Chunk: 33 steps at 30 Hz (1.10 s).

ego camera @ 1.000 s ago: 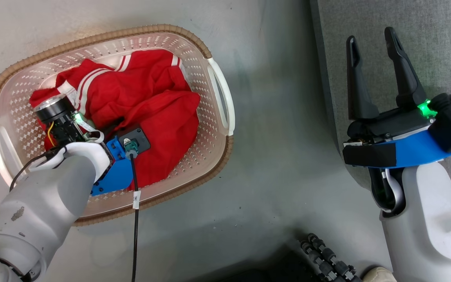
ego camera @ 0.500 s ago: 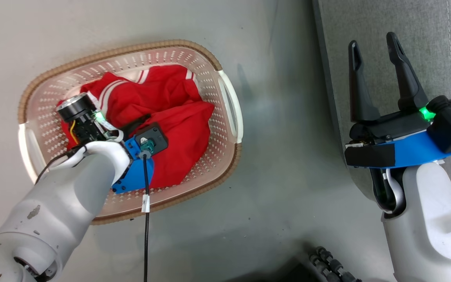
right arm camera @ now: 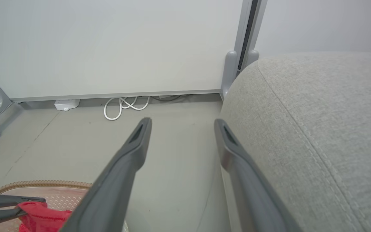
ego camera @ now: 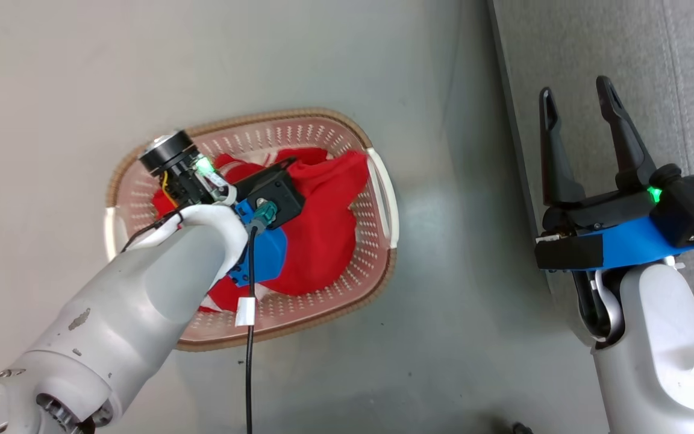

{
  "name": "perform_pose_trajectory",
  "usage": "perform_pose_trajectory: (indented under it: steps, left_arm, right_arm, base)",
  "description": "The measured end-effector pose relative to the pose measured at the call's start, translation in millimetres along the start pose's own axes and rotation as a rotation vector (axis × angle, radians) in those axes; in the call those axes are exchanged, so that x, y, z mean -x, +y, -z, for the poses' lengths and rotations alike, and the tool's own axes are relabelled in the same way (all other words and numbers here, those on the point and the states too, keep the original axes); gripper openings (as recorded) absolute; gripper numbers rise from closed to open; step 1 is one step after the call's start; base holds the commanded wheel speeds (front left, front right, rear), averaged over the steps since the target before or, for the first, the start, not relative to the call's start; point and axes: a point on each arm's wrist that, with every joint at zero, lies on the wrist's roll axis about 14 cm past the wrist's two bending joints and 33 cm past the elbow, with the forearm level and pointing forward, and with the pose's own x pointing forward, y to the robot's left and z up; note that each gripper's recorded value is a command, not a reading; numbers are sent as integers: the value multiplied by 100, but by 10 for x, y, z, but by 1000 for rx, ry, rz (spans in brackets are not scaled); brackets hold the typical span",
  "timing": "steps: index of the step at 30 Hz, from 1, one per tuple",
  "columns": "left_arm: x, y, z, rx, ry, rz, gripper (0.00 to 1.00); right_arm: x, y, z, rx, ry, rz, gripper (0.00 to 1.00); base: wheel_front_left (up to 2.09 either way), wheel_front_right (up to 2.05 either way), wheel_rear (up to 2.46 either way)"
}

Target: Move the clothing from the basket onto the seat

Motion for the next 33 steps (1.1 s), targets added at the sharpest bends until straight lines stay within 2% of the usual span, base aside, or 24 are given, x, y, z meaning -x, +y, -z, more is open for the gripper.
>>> perform_pose_trajectory:
  steps: [13, 22, 33]
  left_arm:
    - [600, 352, -895, 61, -239, -218, 0]
    - [1114, 461, -1528, 10, -399, -333, 0]
    - [1739, 477, -2287, -100, -573, -435, 0]
  right_arm:
    - [175, 129, -420, -6, -76, -21, 100]
    - [393, 191, -713, -12, -130, -30, 100]
    - [697, 200, -986, -27, -185, -24, 100]
  base:
    - [0, 0, 0]
    - [0, 0, 0]
    - [0, 0, 0]
